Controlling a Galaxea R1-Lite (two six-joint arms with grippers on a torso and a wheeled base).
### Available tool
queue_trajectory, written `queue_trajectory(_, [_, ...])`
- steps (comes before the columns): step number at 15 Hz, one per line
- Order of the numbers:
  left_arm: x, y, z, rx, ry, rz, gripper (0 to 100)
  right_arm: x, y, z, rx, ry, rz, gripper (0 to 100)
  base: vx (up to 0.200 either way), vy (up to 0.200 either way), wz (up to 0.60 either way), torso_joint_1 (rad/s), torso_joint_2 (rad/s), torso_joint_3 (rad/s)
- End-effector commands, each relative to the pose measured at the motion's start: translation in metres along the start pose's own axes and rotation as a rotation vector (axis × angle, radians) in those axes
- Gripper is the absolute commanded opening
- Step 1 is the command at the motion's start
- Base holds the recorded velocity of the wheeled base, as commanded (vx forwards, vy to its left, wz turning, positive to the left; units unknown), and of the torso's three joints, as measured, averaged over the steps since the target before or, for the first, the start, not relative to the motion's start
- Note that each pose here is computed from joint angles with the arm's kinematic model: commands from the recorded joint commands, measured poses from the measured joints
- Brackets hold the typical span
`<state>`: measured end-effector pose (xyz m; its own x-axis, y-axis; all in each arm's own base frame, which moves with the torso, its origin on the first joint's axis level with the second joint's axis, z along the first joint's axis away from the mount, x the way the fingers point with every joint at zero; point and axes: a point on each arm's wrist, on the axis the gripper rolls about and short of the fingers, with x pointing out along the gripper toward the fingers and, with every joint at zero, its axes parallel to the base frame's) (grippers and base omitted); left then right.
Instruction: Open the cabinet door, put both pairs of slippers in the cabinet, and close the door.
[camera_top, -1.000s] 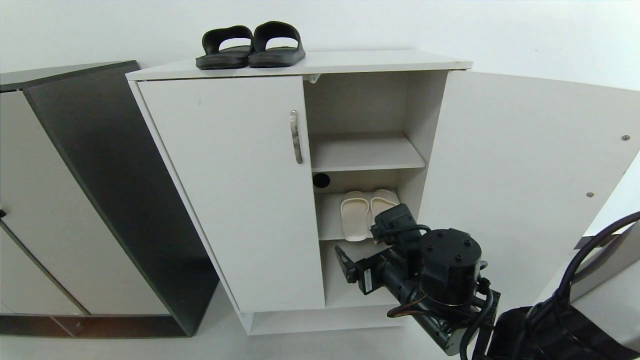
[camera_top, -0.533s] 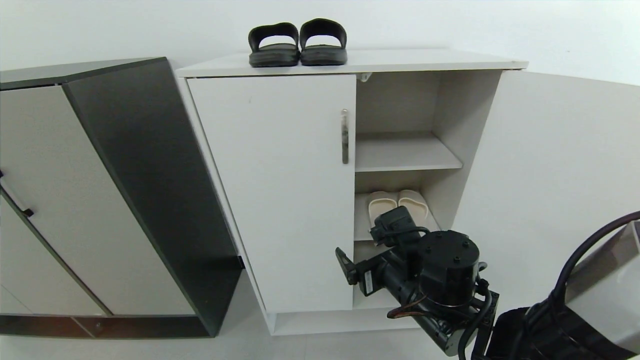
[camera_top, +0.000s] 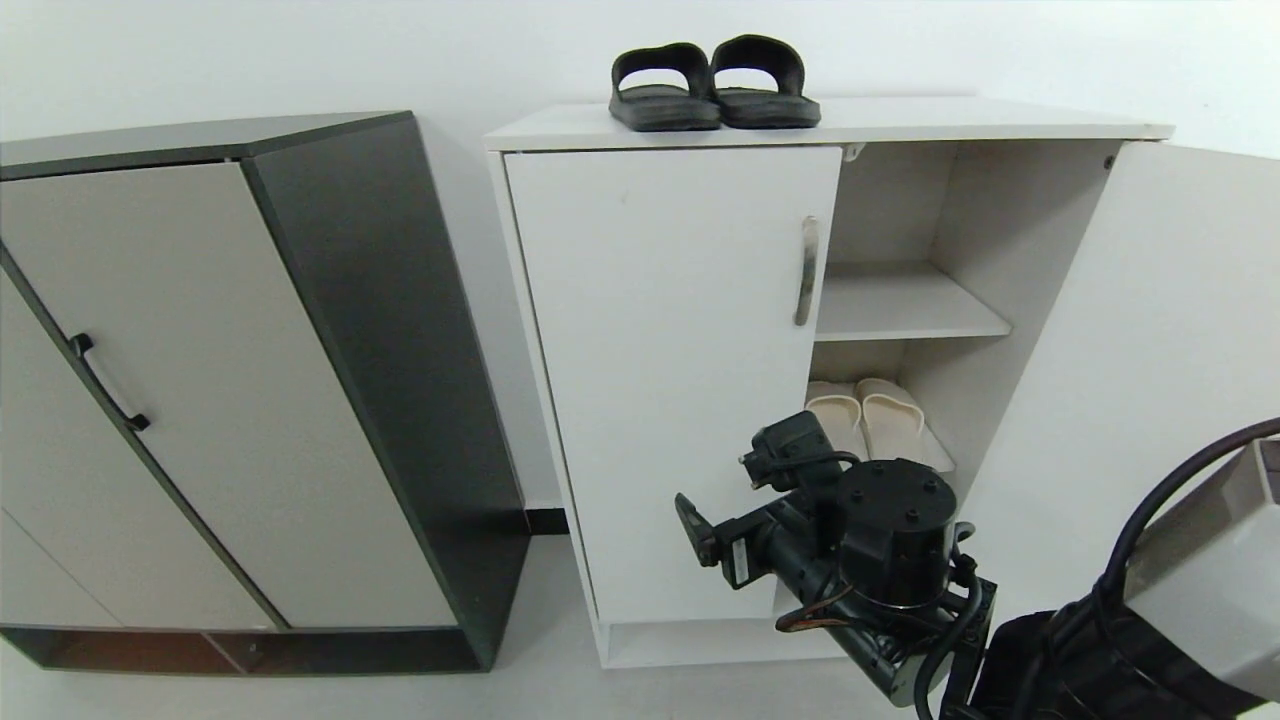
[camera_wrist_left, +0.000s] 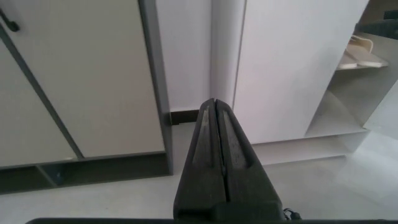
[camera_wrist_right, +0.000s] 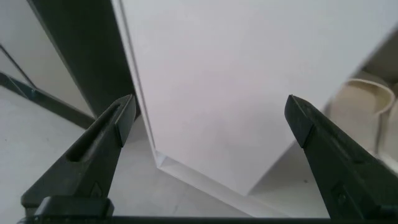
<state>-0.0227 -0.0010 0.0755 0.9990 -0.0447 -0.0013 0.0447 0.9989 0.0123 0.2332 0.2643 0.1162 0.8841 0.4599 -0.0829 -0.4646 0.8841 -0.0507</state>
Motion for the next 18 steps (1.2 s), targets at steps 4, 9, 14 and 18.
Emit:
queue_trajectory(4, [0.0, 0.0, 0.0, 0.0, 0.0, 0.002, 0, 0.001, -0.001, -0.004, -0.006, 0.012, 0.005, 100, 0.0, 0.0, 0.0, 0.0, 0.0, 0.0])
queue_trajectory(9, [0.0, 0.0, 0.0, 0.0, 0.0, 0.002, 0, 0.002, -0.001, -0.01, -0.013, 0.029, 0.009, 100, 0.0, 0.0, 0.0, 0.0, 0.0, 0.0])
queue_trajectory(14, [0.0, 0.0, 0.0, 0.0, 0.0, 0.0, 0, 0.0, -0.002, -0.012, -0.017, 0.039, 0.011, 100, 0.0, 0.0, 0.0, 0.0, 0.0, 0.0])
queue_trajectory(18, [0.0, 0.0, 0.0, 0.0, 0.0, 0.0, 0, 0.0, -0.003, -0.013, -0.02, 0.046, 0.009, 100, 0.0, 0.0, 0.0, 0.002, -0.05, -0.047])
